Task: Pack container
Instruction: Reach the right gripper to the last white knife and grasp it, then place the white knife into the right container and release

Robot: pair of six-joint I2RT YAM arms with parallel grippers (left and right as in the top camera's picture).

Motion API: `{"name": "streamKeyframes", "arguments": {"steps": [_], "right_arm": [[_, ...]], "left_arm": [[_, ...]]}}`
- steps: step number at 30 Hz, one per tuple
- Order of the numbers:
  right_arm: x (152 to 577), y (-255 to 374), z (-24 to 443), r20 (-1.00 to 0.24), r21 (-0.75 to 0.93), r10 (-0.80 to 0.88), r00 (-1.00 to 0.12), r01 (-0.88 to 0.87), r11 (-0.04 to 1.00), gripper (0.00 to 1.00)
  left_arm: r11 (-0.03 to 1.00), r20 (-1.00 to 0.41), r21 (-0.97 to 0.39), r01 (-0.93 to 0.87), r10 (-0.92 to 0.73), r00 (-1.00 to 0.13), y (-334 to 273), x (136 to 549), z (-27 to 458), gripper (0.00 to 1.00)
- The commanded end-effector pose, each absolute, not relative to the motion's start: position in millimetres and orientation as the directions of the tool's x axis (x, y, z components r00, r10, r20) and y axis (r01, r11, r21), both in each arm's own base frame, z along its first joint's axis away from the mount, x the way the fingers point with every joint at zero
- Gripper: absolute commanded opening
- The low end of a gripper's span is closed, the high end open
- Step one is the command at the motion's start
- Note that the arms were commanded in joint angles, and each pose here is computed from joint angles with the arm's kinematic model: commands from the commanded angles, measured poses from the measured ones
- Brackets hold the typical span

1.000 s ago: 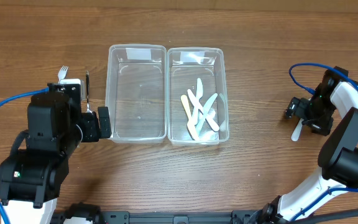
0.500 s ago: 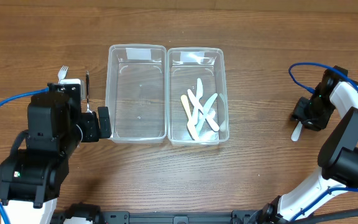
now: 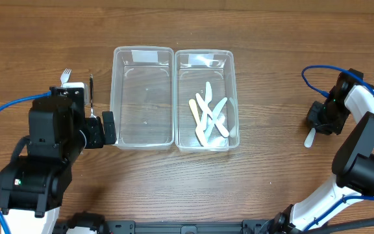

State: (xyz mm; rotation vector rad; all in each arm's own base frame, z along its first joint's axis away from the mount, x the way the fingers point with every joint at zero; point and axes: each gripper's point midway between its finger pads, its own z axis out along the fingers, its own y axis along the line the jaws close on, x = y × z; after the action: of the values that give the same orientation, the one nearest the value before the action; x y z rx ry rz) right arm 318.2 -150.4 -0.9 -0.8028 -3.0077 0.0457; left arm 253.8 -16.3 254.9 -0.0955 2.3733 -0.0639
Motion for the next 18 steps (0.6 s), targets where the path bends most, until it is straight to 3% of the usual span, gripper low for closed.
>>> {"name": "streamKeyframes", "arguments": {"steps": [1,9,13,18], "right_arm": [[313.3,-152.4,-11.3,0.043,-0.058,0.502,-0.864,0.499,0.865,0.21],[316.0,-153.5,-11.4,0.031,-0.056,0.502,-0.865,0.5,0.864,0.15],[318.4,-153.0,-11.5,0.024,-0.047,0.502,-0.865,0.5,0.865,0.04],[325.2,-150.5,-8.3,0.013,-0.016,0.507,-0.862,0.506,0.862,0.04]], "left_arm": [[0.997,-0.71,-0.065,-0.049,-0.081,-0.7,-14.0,255.1,264.4,1.0],[0.997,-0.71,-0.065,-0.049,-0.081,-0.7,-14.0,255.1,264.4,1.0],[0.997,-0.71,-0.065,-0.049,-0.081,-0.7,-14.0,255.1,264.4,1.0],[0.997,-0.71,-0.065,-0.049,-0.081,-0.699,-14.0,255.1,264.5,1.0]]}}
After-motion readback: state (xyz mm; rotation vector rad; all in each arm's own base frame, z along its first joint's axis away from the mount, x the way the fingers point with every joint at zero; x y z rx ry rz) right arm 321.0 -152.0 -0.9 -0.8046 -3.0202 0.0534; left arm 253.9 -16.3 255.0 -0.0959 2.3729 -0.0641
